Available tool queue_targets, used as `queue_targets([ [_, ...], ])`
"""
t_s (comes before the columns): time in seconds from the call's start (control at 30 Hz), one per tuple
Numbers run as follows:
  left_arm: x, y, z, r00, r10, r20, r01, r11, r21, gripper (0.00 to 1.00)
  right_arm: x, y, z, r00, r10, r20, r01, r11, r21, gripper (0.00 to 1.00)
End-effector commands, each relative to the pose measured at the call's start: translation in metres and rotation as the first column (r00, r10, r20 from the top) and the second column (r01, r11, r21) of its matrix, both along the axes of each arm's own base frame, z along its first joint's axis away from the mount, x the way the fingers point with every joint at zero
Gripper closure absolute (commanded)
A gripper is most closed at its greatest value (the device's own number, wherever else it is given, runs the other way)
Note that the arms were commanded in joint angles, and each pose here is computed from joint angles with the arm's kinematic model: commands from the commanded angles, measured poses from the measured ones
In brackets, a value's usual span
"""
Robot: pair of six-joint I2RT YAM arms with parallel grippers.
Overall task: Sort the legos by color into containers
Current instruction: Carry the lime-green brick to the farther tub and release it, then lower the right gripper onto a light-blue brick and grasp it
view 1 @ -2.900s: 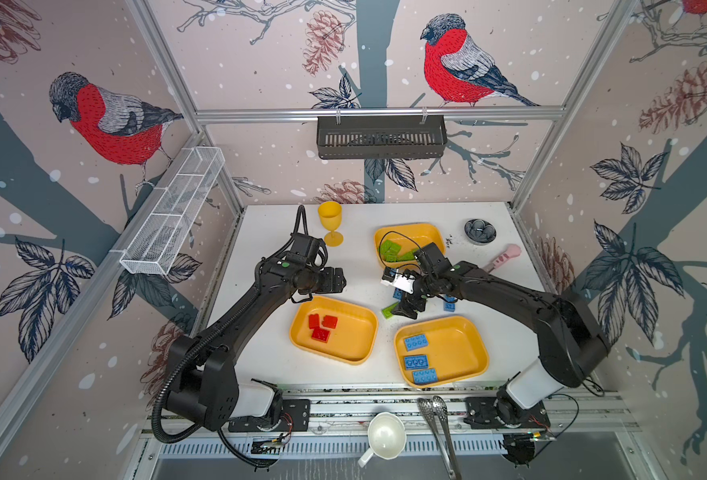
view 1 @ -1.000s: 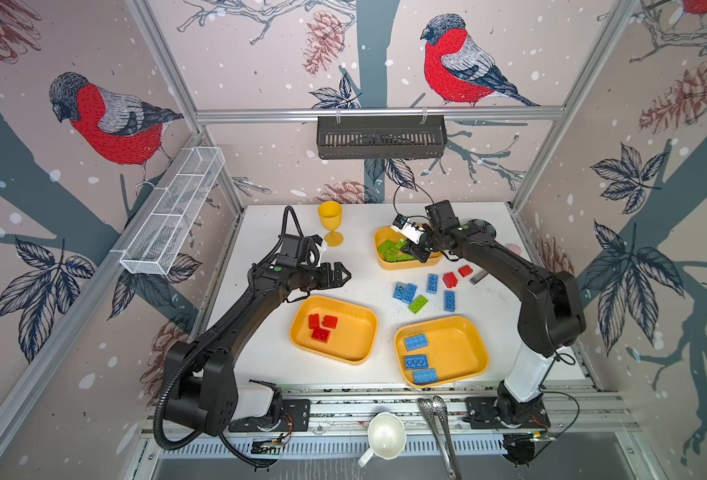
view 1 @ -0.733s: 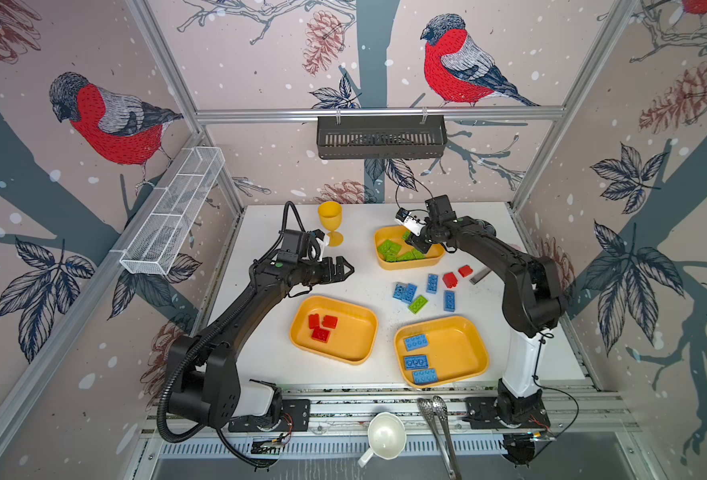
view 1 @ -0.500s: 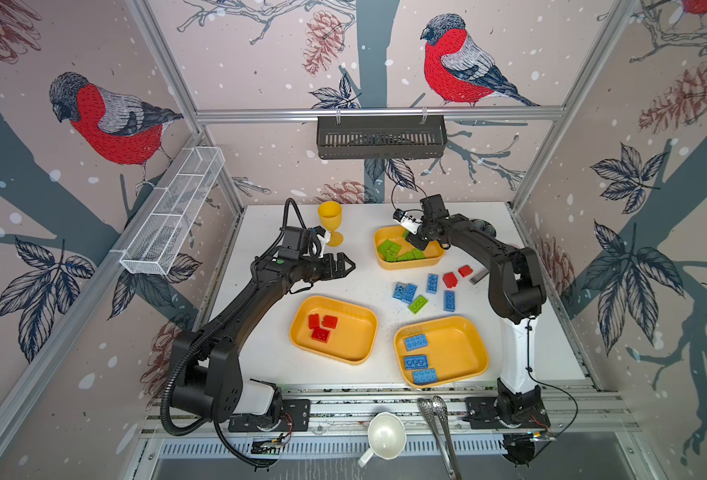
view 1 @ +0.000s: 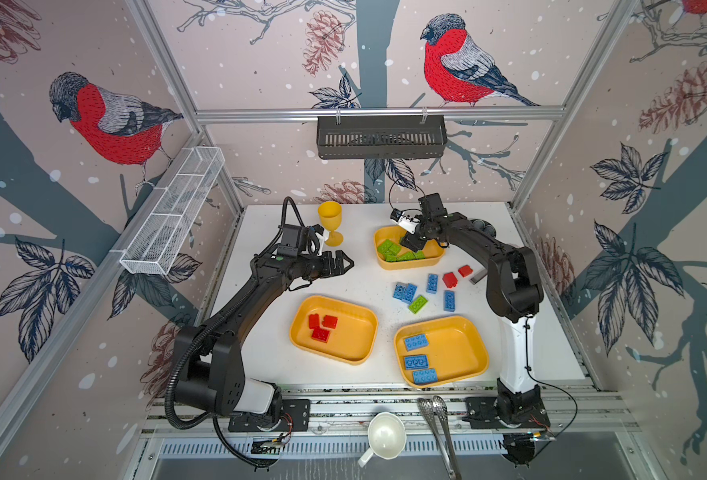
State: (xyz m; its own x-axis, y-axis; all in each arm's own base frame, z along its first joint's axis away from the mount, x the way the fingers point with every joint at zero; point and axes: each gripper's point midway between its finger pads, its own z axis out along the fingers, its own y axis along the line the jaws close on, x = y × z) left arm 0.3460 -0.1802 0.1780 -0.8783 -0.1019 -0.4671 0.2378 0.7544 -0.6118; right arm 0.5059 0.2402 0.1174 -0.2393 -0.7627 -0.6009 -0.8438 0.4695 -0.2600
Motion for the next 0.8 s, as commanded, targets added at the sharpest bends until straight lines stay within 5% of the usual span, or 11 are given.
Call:
queue_targets([
  [0.0,0.003,-0.002,0.005,0.999,-0.020,0.029,0.020,1.000,-0.012,0.03,-0.026,0.010,0.017,0.991,-0.052,-0.125,0.069,0.989,0.129,0.19],
  [0.23,0.005,-0.003,-0.001,0.999,-0.036,0.013,0.036,0.999,-0.021,0.03,-0.076,0.018,0.033,0.901,-0.280,-0.330,0.375,0.886,0.273,0.15],
  [0.43,0.008,-0.001,-0.007,0.999,-0.040,-0.007,0.040,0.999,-0.023,0.03,-0.123,0.021,0.017,0.759,-0.477,-0.443,0.602,0.774,0.196,0.17],
  [0.6,0.012,0.002,-0.009,0.999,-0.039,-0.016,0.039,0.999,-0.017,0.03,-0.152,0.006,-0.012,0.571,-0.677,-0.465,0.772,0.635,0.023,0.18],
  [0.77,0.014,0.004,-0.011,0.999,-0.047,-0.024,0.046,0.999,-0.013,0.03,-0.175,0.013,-0.039,0.516,-0.678,-0.523,0.780,0.624,-0.040,0.19],
])
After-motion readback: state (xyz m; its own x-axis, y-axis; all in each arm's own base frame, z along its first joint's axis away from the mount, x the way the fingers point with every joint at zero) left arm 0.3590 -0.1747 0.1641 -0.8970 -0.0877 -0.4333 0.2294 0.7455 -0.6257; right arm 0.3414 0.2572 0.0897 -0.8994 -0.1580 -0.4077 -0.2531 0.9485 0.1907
